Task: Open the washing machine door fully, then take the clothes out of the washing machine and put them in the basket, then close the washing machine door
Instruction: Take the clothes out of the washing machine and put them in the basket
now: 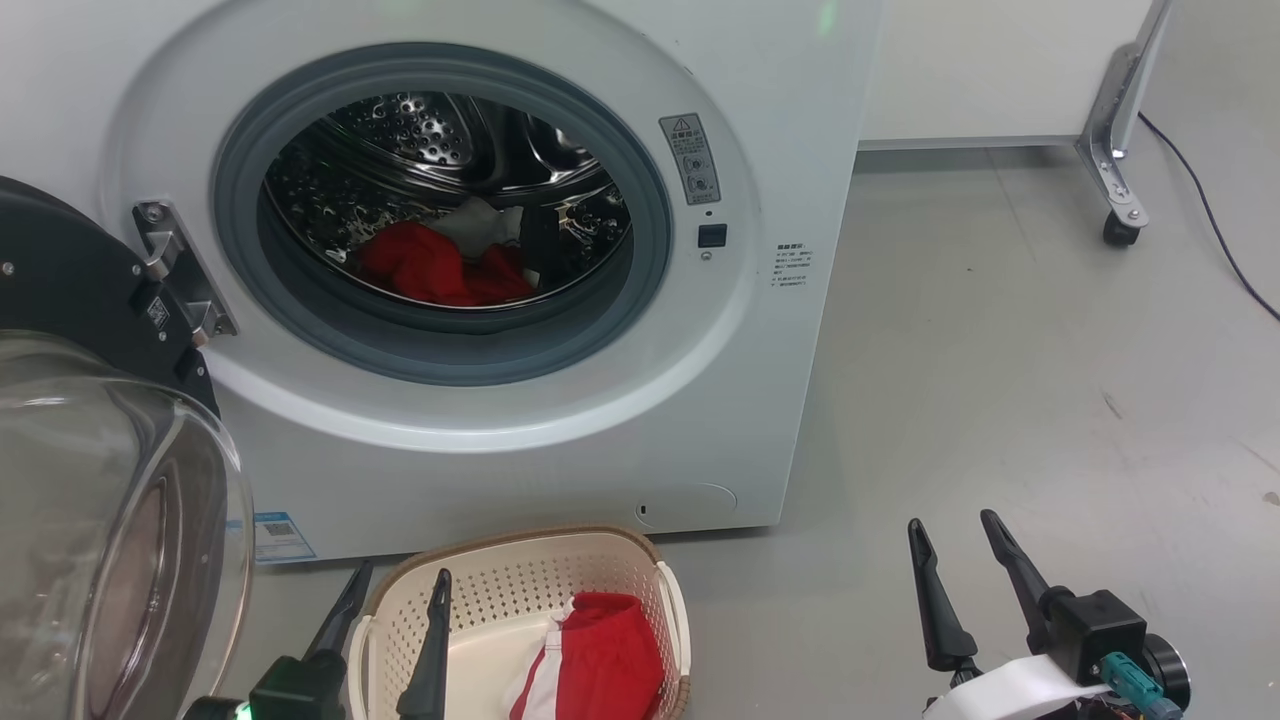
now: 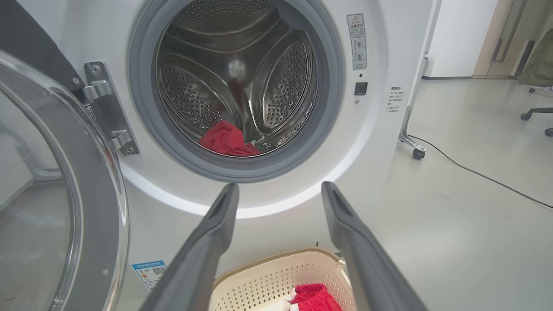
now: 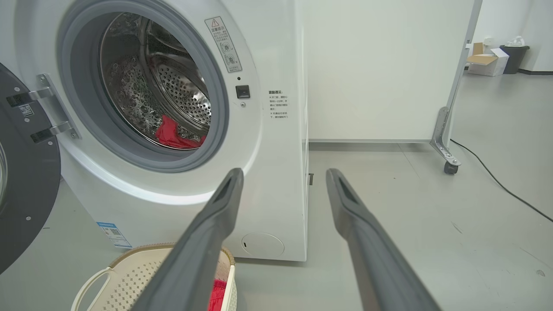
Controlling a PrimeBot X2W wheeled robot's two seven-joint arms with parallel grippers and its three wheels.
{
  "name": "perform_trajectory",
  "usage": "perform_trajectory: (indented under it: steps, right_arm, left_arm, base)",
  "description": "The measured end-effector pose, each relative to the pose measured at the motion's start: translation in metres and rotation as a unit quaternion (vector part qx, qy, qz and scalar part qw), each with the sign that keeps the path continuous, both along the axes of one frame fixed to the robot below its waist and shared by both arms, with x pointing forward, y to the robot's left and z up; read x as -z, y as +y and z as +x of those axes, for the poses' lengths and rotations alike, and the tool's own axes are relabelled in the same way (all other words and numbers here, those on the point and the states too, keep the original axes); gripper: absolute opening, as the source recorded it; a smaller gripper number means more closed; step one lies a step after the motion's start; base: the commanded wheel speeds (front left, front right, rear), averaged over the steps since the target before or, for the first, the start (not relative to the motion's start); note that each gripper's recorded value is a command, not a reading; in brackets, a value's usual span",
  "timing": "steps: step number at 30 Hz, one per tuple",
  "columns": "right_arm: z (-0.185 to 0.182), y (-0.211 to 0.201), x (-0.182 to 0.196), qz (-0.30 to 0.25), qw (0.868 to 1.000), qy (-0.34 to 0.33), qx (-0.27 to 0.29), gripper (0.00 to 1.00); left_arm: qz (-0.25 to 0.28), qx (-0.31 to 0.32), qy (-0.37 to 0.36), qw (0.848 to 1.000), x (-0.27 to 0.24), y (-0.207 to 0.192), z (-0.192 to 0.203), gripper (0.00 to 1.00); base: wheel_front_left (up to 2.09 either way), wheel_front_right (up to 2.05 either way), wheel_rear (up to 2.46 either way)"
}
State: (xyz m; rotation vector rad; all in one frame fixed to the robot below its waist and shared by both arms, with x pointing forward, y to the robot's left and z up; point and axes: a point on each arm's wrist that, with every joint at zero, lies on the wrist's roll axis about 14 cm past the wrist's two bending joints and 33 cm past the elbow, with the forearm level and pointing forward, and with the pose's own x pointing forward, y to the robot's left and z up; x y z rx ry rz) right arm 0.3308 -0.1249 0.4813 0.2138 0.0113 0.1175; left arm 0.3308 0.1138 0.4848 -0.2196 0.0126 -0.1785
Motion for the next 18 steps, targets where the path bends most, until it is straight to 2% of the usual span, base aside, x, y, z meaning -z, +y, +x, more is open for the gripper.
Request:
perform_trajectory:
  steps: [18]
  right_arm:
    - [0.004, 0.014, 0.007, 0.001, 1.000, 0.012, -0.024, 1.00]
  left_arm:
    - [0.010, -0.009, 0.027, 1.000, 0.012, 0.000, 0.005, 1.00]
  base:
    - [0.00, 0.00, 0.00]
